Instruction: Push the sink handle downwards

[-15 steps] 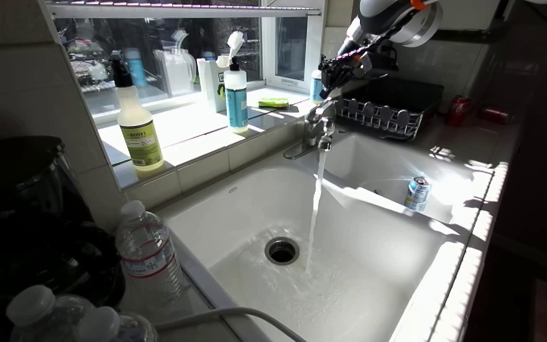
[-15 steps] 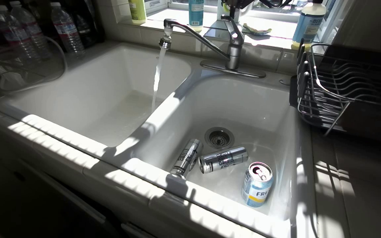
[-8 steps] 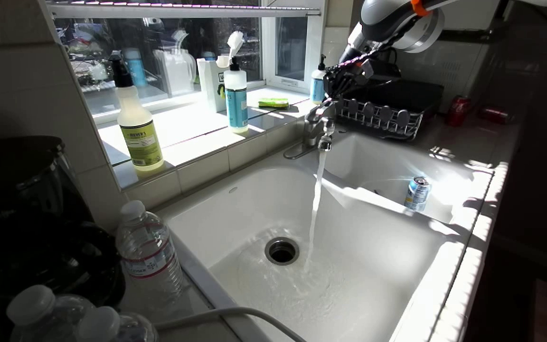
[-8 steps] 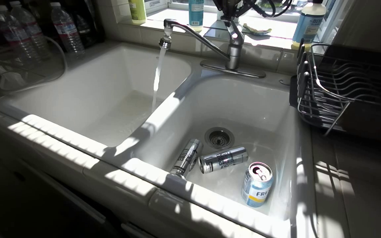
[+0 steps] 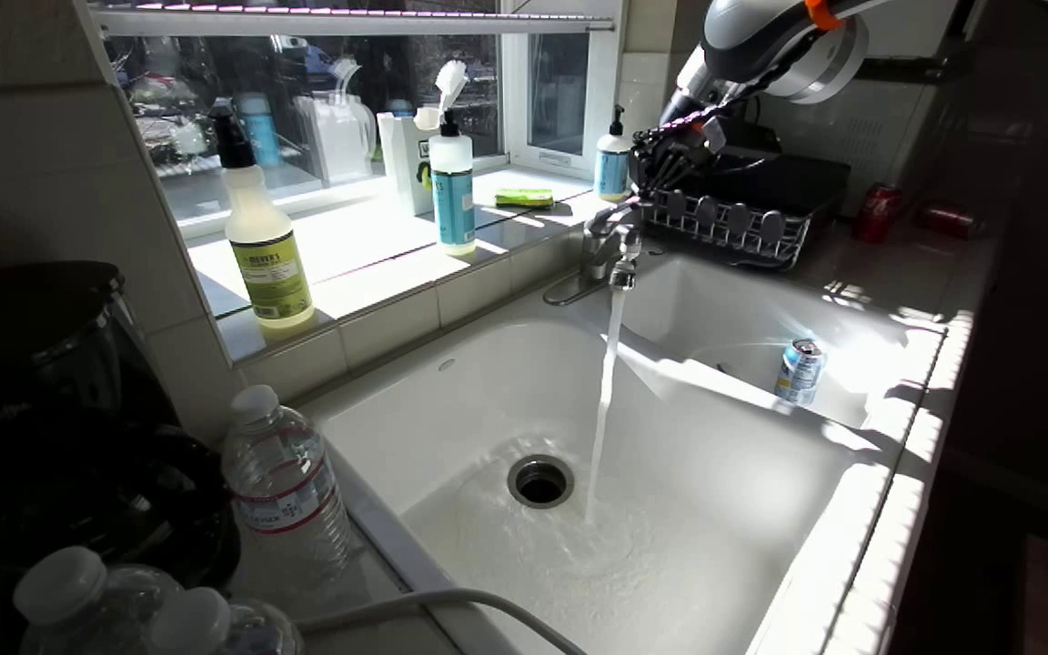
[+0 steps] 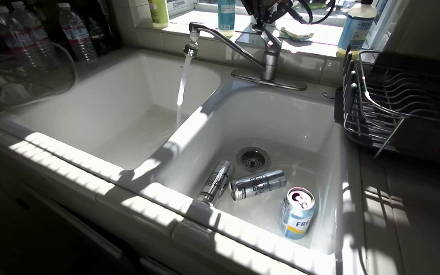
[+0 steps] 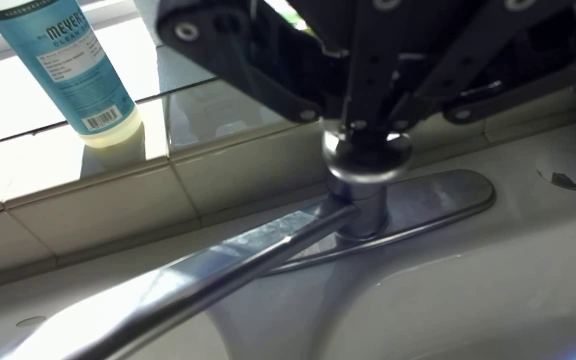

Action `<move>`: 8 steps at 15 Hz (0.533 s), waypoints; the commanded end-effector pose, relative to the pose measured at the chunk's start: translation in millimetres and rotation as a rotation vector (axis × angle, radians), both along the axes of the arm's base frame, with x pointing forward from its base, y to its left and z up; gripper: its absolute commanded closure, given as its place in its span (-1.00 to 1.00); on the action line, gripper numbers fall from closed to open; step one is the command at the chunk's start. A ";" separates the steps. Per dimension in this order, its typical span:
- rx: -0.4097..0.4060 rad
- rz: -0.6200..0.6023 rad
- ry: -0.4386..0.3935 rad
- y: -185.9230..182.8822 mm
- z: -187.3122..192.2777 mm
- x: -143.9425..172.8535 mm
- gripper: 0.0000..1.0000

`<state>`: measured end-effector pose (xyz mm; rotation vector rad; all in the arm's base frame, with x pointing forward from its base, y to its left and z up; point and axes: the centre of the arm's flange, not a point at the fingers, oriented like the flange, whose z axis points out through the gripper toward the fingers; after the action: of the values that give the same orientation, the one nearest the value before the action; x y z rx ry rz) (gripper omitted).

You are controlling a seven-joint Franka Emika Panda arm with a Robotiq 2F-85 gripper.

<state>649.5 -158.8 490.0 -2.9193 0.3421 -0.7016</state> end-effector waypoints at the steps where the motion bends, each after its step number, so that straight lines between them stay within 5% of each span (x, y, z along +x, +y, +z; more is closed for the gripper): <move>1: -0.012 -0.028 0.027 2.6 -24.8 -27.9 1.00; 8: -0.028 -0.044 -0.019 0.5 -48.6 -32.6 1.00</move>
<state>637.7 -158.6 474.1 -2.9178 0.3757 -0.7989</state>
